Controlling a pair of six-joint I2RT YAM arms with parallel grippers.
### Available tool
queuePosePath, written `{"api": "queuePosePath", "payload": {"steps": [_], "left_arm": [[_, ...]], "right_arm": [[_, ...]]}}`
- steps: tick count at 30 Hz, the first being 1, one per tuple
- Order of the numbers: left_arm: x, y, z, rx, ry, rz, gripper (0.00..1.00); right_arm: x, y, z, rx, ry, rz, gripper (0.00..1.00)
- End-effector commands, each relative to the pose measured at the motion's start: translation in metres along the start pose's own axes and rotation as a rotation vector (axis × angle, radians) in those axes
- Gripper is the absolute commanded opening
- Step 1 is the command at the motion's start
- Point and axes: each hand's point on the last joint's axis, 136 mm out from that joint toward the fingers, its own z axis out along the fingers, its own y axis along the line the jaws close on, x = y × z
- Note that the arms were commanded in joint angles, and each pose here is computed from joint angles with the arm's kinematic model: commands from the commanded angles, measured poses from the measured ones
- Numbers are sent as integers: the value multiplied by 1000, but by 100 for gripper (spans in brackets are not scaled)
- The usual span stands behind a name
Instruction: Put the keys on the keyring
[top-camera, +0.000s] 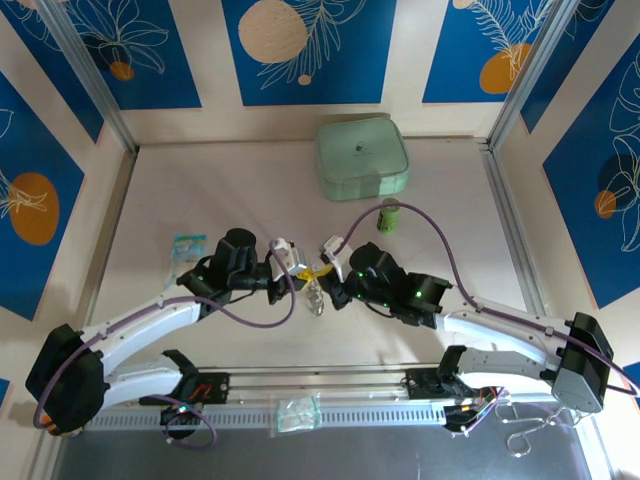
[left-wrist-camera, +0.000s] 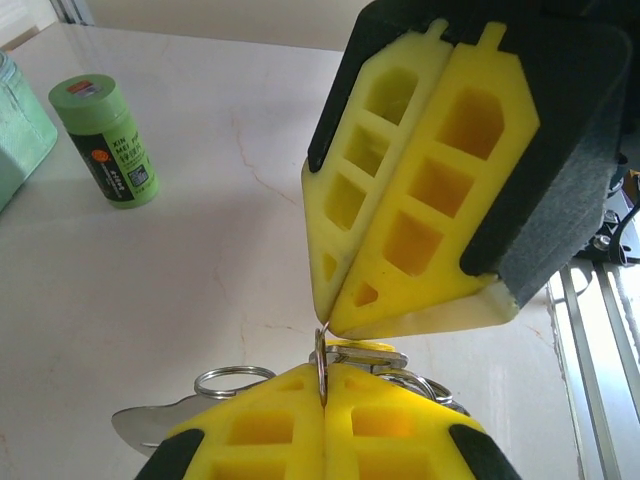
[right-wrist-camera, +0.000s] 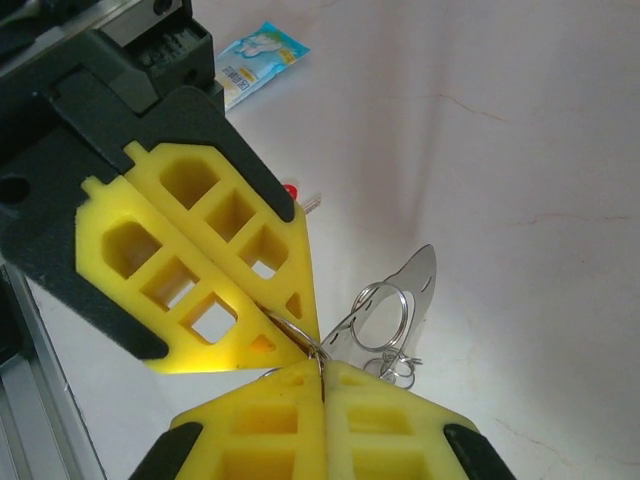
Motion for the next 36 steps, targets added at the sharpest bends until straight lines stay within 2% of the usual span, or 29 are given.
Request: {"api": "queuePosePath", "payload": {"steps": [1,13,22,31,36], "left_arm": [[-20,-14,0,77,-40,10,0],[-19,-12,2,72,-20,-9,0],[-22,-6,-1,31,-27,3,0],[-21,-5,-1,21,-31,13,0],[-21,-11,-2,44,-59,44,0]], "right_arm": [[-28,-14,-3,92,-77,32,0],[-28,-20,-6,145,-77,44,0],[1,-32,-9,203,8,117,0],[2,-21,-9,139,5,133,0],[-2,-6,-5,31,-8,135,0]]}}
